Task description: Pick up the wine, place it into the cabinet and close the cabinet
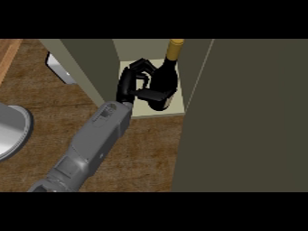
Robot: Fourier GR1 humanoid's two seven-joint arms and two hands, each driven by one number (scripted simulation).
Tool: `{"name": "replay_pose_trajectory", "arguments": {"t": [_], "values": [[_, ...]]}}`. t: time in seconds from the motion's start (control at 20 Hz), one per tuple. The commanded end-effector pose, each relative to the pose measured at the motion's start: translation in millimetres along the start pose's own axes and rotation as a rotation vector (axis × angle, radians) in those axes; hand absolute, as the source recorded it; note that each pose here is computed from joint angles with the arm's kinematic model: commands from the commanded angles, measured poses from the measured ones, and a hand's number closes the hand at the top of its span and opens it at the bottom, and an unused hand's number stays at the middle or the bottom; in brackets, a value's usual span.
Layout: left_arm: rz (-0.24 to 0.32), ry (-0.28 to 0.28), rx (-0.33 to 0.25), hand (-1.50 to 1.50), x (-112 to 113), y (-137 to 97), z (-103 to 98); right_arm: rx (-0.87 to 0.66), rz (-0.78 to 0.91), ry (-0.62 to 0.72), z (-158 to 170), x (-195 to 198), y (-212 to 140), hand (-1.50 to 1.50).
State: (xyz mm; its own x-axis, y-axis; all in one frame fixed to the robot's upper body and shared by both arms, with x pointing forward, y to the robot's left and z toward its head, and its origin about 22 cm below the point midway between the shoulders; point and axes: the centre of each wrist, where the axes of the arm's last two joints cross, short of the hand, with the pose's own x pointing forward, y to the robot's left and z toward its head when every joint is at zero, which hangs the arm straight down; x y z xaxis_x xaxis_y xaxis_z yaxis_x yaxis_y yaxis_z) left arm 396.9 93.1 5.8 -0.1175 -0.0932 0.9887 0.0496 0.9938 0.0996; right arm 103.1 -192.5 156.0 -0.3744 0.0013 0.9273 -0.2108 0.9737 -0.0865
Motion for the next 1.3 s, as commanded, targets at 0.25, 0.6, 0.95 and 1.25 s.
{"name": "replay_pose_trajectory", "arguments": {"t": [0.25, 0.6, 0.95, 1.25], "values": [[0.045, 0.063, 0.099, 1.5, -6, 12, -11, 0.034, -0.12, -0.013, 19, 41, -3, -1.5], [0.002, 0.05, 0.149, 1.5, 1, 23, -23, 0.046, -0.142, -0.041, 16, 31, 1, -1.5], [-0.091, 0.018, 0.177, -1.5, 5, 25, -28, 0.065, -0.117, -0.034, 17, 20, 2, -1.5], [-0.173, -0.011, 0.22, -1.5, 12, 55, -37, 0.07, -0.139, -0.044, 18, 22, 2, -1.5]]}}
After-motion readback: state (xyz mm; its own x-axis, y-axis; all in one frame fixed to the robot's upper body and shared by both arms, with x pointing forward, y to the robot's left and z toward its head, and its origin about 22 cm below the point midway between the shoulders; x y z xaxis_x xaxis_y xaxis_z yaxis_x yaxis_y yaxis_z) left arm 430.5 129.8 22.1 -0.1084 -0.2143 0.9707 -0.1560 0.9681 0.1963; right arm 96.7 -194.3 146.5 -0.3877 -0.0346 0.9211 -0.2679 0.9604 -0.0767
